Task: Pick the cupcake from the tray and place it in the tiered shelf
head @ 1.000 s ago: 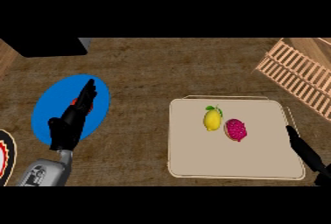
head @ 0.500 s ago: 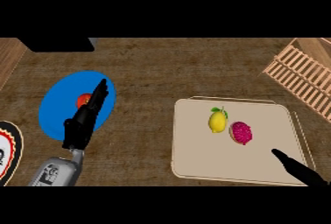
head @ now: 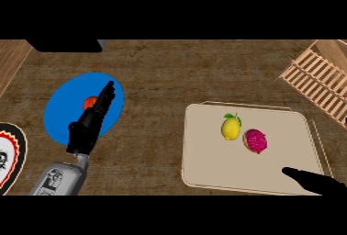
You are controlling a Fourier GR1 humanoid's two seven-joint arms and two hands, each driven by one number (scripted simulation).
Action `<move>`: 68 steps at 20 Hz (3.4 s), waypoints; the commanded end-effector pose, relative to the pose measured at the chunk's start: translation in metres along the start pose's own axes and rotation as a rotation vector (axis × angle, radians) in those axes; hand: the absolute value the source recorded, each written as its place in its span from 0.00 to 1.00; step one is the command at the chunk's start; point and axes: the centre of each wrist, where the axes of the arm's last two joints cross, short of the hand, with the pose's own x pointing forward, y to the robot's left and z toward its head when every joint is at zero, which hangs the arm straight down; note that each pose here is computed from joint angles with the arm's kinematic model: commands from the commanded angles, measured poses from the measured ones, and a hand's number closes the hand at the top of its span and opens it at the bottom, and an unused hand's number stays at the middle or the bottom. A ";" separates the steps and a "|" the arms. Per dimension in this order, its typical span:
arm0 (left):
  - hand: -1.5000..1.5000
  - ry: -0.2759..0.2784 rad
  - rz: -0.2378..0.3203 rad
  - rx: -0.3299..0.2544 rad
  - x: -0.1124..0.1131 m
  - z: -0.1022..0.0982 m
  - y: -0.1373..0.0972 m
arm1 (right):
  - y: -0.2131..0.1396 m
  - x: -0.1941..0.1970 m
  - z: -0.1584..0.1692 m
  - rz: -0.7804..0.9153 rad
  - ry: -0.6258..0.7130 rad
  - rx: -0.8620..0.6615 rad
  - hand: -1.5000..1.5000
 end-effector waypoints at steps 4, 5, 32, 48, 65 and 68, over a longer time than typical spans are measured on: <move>0.50 0.003 -0.002 0.003 -0.010 0.008 -0.004 | -0.006 0.053 0.018 0.323 0.135 0.100 0.00; 0.50 0.007 -0.001 0.003 -0.005 0.000 0.003 | -0.010 0.065 0.018 0.317 0.151 0.091 0.00; 0.50 0.000 0.015 0.017 0.001 0.001 0.004 | 0.074 0.111 0.021 0.338 0.201 0.085 0.00; 0.50 -0.009 0.031 0.002 0.013 0.010 -0.006 | 0.111 0.095 0.019 0.398 0.249 0.087 0.00; 0.50 -0.007 -0.008 0.036 -0.014 0.007 0.003 | 0.123 0.065 -0.013 0.440 0.296 0.118 0.00; 0.50 0.014 0.012 0.012 0.018 -0.002 0.004 | 0.120 0.051 -0.004 0.433 0.295 0.111 0.00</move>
